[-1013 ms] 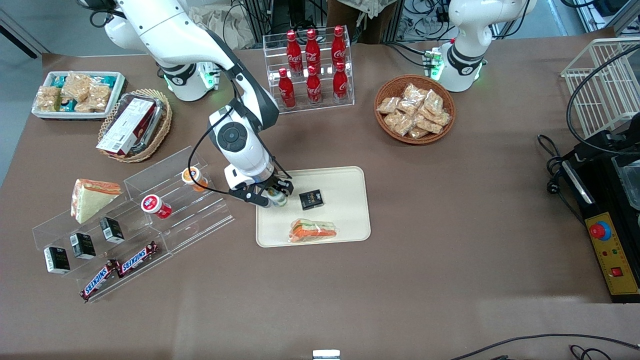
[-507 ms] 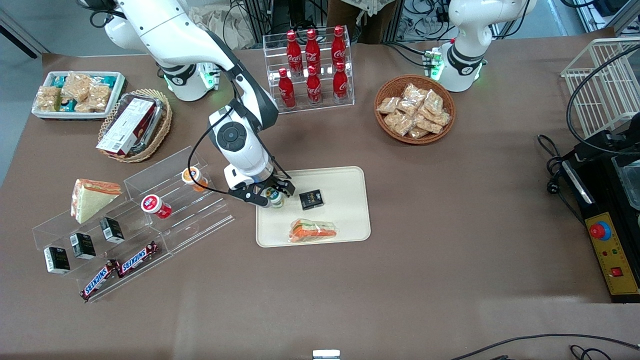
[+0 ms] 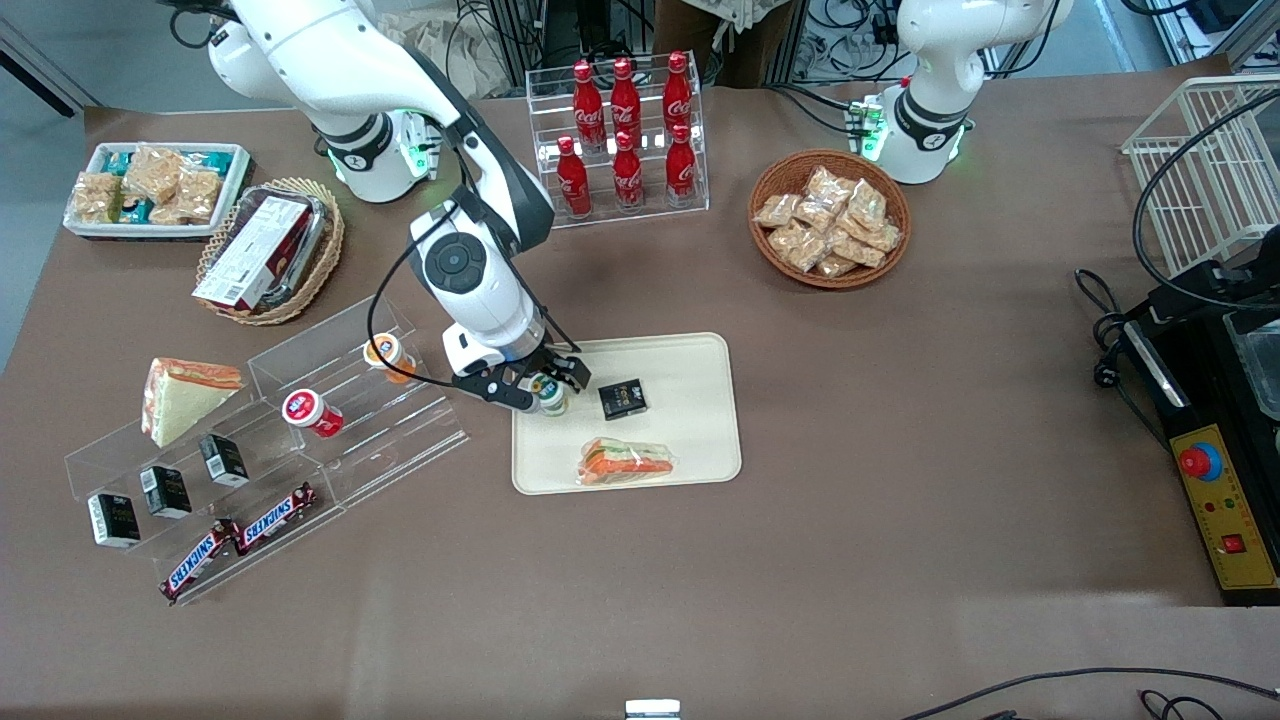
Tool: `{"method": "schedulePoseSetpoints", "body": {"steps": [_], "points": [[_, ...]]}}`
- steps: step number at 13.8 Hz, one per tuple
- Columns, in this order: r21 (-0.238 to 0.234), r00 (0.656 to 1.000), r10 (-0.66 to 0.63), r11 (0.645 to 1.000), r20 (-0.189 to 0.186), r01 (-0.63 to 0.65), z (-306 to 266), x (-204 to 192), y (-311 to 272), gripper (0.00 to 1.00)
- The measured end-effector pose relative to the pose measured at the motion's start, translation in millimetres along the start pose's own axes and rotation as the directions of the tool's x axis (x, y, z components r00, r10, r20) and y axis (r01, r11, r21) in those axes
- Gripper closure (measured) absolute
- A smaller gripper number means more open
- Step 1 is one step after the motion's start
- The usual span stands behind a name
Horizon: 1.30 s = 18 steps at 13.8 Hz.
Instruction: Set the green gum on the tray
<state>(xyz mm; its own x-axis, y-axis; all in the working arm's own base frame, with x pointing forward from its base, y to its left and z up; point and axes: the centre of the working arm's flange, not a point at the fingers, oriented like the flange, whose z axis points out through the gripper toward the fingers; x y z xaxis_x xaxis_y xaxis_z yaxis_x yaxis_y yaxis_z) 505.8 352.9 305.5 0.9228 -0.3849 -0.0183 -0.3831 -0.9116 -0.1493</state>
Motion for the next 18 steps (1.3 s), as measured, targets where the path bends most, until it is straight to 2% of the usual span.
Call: {"method": "schedulePoseSetpoints", "body": {"steps": [3,6,7,9,10,15,18], "points": [[0.004,1.000,-0.017,1.000,0.015,0.017,-60,-1,-15,0.03],[-0.012,0.997,-0.066,0.998,0.049,0.067,-136,-3,-34,0.03],[-0.006,0.995,-0.087,0.996,0.050,0.088,-164,-3,-37,0.02],[0.028,0.995,-0.096,0.995,0.021,0.096,-217,6,-30,0.02],[0.038,0.995,-0.103,0.994,0.008,0.102,-239,16,-17,0.02],[0.018,0.973,-0.232,0.973,-0.004,0.232,-321,79,93,0.02],[0.009,0.947,-0.319,0.947,-0.046,0.320,-356,122,172,0.02]]}}
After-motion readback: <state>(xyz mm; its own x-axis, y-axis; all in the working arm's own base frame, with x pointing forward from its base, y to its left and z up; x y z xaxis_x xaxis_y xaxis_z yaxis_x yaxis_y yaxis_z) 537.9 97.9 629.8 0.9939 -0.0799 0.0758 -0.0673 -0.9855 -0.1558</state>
